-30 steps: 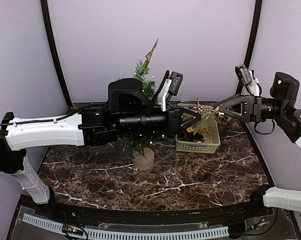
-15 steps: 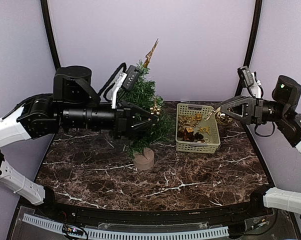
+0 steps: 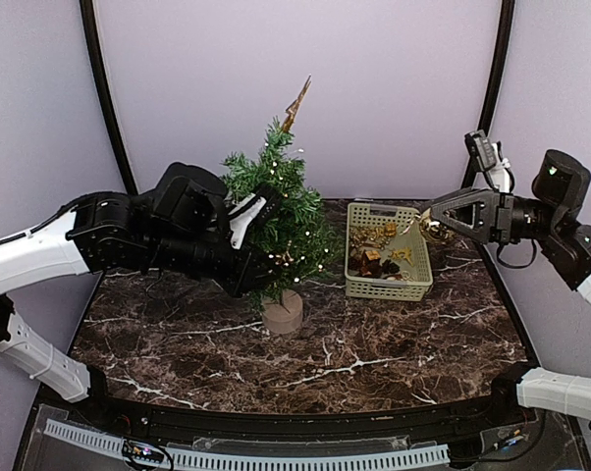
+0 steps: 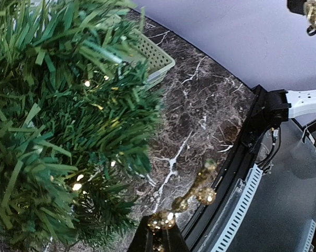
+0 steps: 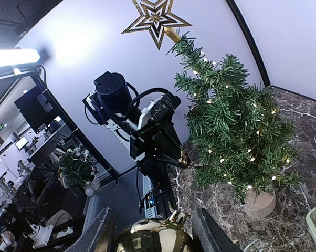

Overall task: Decorate the small christmas tree
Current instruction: Place the ornament pick in the gap of branches.

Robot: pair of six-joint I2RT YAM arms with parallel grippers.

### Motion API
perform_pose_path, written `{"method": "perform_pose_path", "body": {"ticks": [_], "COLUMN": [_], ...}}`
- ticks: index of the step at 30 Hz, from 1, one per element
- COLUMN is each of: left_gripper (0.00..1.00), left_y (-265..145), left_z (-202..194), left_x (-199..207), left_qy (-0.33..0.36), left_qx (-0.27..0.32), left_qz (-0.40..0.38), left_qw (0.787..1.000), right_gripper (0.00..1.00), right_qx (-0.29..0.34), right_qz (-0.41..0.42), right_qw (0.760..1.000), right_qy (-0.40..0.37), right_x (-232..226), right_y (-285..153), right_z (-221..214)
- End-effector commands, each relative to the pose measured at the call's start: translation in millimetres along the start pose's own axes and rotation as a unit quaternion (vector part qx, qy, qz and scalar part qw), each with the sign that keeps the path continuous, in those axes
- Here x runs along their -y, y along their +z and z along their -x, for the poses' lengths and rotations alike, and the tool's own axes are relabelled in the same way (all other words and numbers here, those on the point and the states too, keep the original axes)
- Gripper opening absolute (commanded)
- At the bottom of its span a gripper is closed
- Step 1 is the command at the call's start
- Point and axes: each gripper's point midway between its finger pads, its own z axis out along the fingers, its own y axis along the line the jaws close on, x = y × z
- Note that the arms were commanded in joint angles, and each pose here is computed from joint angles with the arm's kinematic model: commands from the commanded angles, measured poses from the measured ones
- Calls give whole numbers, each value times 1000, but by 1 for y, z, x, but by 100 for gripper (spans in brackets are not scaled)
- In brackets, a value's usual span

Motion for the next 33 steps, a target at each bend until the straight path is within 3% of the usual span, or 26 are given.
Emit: {"method": "perform_pose_path", "body": {"ticks": [1,6,33], "left_gripper": [6,6,11], "left_y": [5,6,32], "left_z": [-2,-1,-5], "left_x": [-29,-43,-53], "left_qy": [-14,-39,-116], "left_qx": [-6,3,10], "left_qz": [63,88,64], "left_qw": [998,995,991], "right_gripper": [38,38,38], "right_qx": [12,11,13], "right_qz": [5,6,7], "right_qw": [1000,1000,1000], "right_qy": [-18,-17,-12], "right_x": [-4,-4,2], "right_y": [0,0,2], "right_z": [6,5,0]}}
